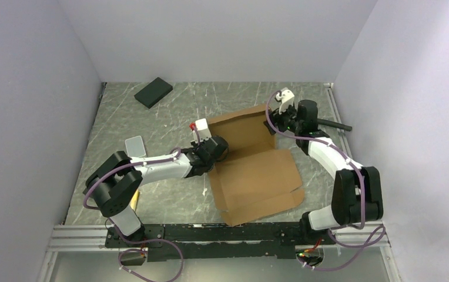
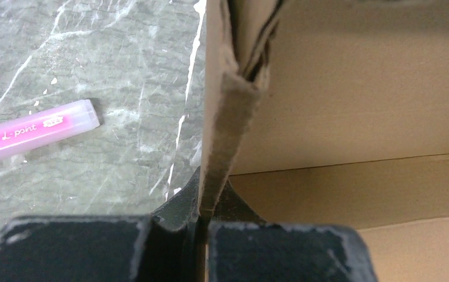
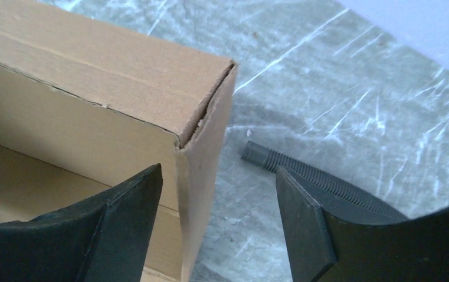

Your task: Fold the paper box

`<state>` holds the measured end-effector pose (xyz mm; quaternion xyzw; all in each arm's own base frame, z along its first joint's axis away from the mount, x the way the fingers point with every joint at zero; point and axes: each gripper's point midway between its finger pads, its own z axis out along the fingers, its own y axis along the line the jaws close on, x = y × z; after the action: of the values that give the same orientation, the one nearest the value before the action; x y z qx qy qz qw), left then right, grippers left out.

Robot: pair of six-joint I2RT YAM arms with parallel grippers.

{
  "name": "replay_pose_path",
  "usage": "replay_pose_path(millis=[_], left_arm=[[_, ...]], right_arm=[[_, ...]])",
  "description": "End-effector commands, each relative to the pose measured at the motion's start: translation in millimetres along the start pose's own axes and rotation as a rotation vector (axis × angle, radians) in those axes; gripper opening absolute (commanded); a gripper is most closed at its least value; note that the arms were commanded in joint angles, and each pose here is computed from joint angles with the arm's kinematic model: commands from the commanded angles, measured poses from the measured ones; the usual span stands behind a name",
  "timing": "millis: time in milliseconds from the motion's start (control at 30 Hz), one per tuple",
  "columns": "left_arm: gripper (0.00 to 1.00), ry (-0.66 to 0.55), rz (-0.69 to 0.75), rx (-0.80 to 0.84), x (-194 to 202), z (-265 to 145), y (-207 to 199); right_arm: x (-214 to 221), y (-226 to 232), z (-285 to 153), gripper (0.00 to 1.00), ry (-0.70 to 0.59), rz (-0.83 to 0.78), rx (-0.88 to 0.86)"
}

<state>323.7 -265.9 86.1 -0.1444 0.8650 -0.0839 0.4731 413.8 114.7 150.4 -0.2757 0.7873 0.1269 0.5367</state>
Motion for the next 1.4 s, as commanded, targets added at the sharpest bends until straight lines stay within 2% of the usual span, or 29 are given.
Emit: replay_pose_path(millis=[0, 200, 333, 467, 667, 733, 800, 900, 933, 1167, 1333, 1367], left_arm=[[0.00, -0.048, -0.063, 0.010, -18.0, -1.4, -13.4], [0.00, -0.038, -0.074, 0.021, -17.7, -3.4, -15.6], [0.00, -0.031, -0.077, 0.022, -15.8, -3.1, -16.1], [0.00, -0.024, -0.084, 0.027, -15.5, -3.0, -18.8], [0.00, -0.009, -0.098, 0.037, -13.9, -4.6, -21.7], [0.00, -0.005, -0.102, 0.036, -13.4, -5.1, -21.6], [0.00, -0.002, -0.108, 0.036, -13.1, -5.2, -21.7], [0.00, 0.011, -0.118, 0.043, -11.3, -5.4, -24.3], [0.00, 0.016, -0.121, 0.046, -10.6, -5.7, -25.8], [0.00, 0.055, -0.158, 0.065, -9.5, -10.3, -38.2], [0.00, 0.077, -0.167, 0.079, -6.0, -11.3, -43.3], [0.00, 0.079, -0.163, 0.075, -4.6, -11.0, -42.2]], right_arm=[[-36.0, 6.1, -19.6, 0.76, -0.111, -0.006, -0.063], [-37.0, 12.0, -38.5, 0.79, -0.115, -0.045, -0.146], [-26.2, 2.8, -38.5, 0.80, -0.090, -0.005, -0.117], [-9.0, -0.9, -21.0, 0.73, -0.027, 0.055, -0.093], [-6.8, -4.3, -0.8, 0.67, -0.005, 0.002, 0.031], [-8.1, -11.4, 2.6, 0.59, -0.003, -0.005, 0.096], [-8.5, -19.2, 4.5, 0.43, -0.002, -0.011, 0.157], [-10.6, -28.0, 5.7, 0.06, -0.011, -0.033, 0.238], [-13.2, -28.9, 5.8, 0.00, -0.017, -0.066, 0.263], [-9.4, -36.6, 10.4, 0.00, 0.043, -0.250, 0.470], [1.8, -16.9, 19.9, 0.01, 0.061, -0.218, 0.348], [0.2, -9.1, 21.2, 0.09, 0.053, -0.206, 0.303]])
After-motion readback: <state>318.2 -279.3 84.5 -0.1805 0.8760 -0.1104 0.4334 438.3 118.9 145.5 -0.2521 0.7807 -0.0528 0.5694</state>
